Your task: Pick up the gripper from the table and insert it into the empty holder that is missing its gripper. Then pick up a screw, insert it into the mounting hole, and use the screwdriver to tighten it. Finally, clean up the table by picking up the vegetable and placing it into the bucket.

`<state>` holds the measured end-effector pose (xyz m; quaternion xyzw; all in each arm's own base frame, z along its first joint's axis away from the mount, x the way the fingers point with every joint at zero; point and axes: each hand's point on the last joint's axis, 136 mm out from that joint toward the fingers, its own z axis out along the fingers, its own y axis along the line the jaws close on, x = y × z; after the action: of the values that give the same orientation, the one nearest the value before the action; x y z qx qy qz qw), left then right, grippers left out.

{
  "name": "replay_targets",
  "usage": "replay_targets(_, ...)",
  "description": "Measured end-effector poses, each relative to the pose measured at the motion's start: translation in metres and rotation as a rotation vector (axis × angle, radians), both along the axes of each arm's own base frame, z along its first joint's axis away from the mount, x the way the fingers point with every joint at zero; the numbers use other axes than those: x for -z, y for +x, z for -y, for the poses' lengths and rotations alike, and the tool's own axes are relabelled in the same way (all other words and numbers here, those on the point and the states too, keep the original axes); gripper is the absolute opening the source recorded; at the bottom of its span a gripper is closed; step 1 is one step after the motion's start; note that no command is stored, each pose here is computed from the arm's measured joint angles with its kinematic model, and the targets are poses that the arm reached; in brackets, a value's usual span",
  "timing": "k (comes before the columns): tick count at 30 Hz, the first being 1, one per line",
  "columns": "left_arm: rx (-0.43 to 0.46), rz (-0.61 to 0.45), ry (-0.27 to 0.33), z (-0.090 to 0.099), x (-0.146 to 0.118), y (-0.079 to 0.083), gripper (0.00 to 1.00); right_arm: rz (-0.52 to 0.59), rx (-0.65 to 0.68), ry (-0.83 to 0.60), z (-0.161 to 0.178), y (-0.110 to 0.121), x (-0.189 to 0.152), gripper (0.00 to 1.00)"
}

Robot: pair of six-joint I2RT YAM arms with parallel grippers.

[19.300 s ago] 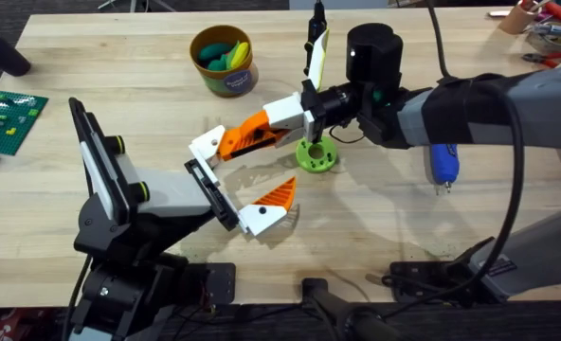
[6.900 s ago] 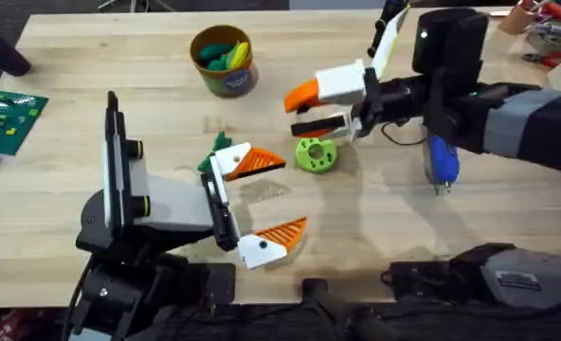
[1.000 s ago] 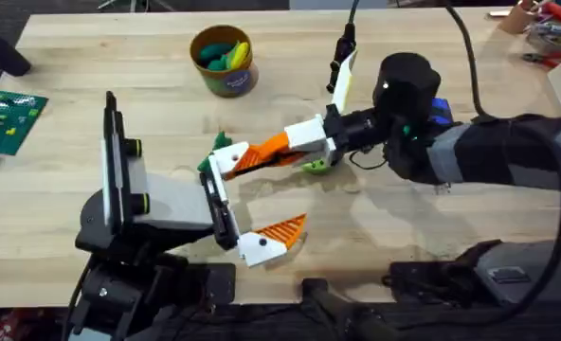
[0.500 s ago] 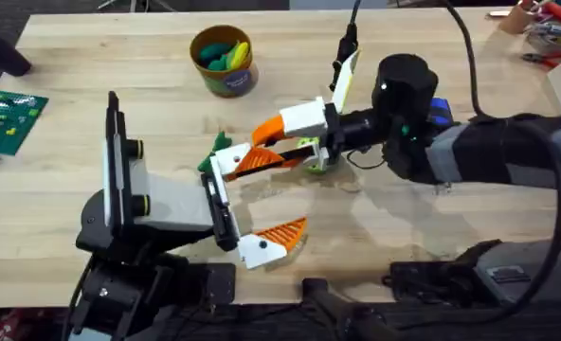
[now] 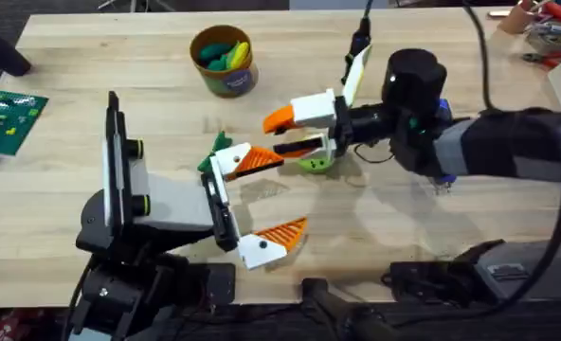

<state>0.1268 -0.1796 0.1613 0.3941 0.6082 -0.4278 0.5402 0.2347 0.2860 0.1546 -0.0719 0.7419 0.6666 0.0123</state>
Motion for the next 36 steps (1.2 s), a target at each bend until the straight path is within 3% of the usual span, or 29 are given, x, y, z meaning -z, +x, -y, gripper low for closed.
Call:
replay_targets(8,0.001,0.001,0.0,0.0,0.0,0.0,0.986,-0.034,0.142,-0.178,0.036,0.032,0.02,0.994)
replay_targets(16,0.007,0.0,0.0,0.0,0.0,-0.001,0.986,0.17,0.245,-0.38,0.083,0.065,-0.036,0.994)
replay_targets(28,0.011,0.002,0.0,0.001,0.0,-0.002,0.986,0.438,0.169,-1.003,0.165,0.041,-0.084,0.996)
replay_targets(36,0.011,0.003,0.0,0.001,0.0,-0.002,0.986,0.484,0.083,-1.183,0.181,0.029,-0.074,0.996)
